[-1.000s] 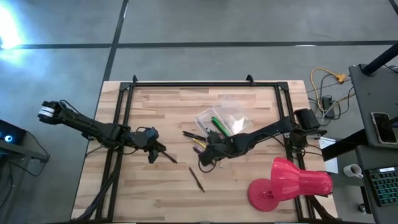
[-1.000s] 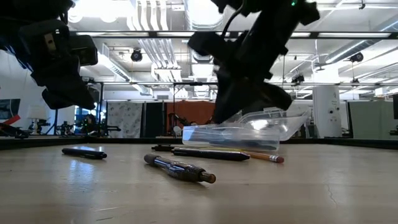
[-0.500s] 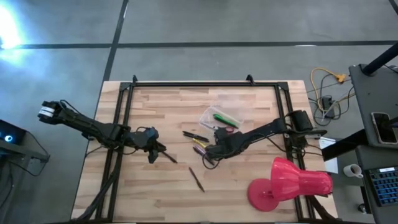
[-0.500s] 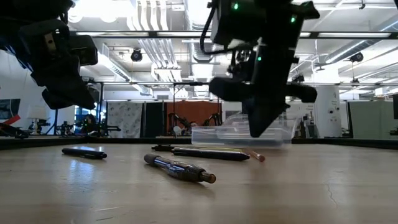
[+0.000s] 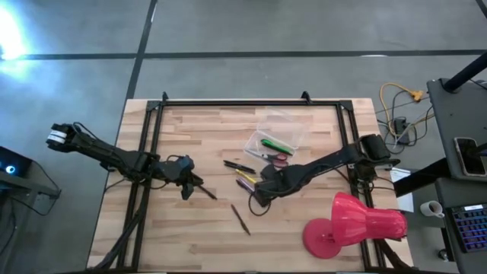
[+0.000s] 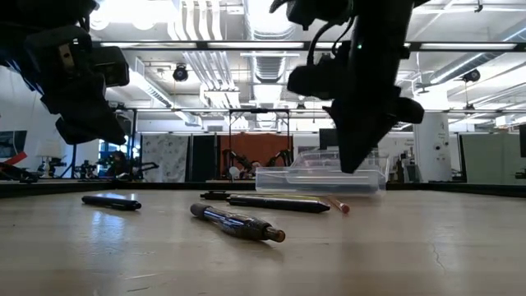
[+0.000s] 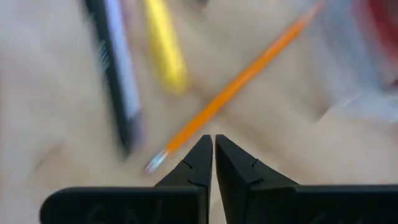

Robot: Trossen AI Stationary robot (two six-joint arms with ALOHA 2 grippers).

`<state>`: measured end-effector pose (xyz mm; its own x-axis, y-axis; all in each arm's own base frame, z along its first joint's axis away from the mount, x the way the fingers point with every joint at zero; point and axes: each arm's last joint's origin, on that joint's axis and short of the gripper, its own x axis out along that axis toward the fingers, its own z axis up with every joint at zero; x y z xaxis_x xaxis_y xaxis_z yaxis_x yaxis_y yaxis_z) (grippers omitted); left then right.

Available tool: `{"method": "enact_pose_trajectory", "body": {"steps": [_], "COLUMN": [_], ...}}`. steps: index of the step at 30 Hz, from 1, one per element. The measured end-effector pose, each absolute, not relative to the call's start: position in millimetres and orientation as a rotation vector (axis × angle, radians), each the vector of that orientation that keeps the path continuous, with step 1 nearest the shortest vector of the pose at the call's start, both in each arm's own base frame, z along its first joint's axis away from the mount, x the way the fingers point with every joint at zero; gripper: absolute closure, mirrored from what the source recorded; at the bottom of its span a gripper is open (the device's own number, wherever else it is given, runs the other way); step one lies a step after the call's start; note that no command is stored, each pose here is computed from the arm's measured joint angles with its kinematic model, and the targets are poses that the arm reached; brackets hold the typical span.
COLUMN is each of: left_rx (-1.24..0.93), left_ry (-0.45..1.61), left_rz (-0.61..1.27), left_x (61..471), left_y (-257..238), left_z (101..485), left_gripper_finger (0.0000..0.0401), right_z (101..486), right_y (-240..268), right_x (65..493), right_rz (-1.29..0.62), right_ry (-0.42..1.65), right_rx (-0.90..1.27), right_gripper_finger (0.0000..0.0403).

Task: Pick & place school supplies into a supply box
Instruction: Put the orange pencil into the transparent supply box

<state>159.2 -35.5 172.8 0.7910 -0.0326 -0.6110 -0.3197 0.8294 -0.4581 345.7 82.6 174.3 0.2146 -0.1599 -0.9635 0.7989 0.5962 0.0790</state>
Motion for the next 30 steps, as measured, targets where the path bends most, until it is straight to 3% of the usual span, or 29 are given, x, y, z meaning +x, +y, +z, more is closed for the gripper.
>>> {"method": "enact_pose_trajectory", "body": {"steps": [6, 15, 19, 25, 30], "left_rx": [-0.578, -0.573, -0.572, -0.575, -0.591], "left_ry": [0.653, 0.668, 0.670, 0.662, 0.660], "left_rz": [0.166, 0.172, 0.173, 0.169, 0.174], "left_x": [158, 156, 156, 156, 156], "left_y": [-35, -35, -35, -35, -35], "left_z": [171, 165, 164, 164, 164], "left_gripper_finger": [0.0362, 0.0362, 0.0362, 0.0362, 0.0362], "right_z": [174, 175, 164, 134, 134], "right_y": [93, 79, 71, 74, 79], "right_x": [345, 353, 358, 370, 373], "right_rz": [-0.756, -0.860, -0.916, -0.906, -0.957], "right_ry": [1.198, 1.093, 1.087, 1.183, 1.227], "right_rx": [0.874, 1.043, 1.074, 1.088, 1.030], "right_gripper_finger": [0.0372, 0.0245, 0.0209, 0.0202, 0.0226]}}
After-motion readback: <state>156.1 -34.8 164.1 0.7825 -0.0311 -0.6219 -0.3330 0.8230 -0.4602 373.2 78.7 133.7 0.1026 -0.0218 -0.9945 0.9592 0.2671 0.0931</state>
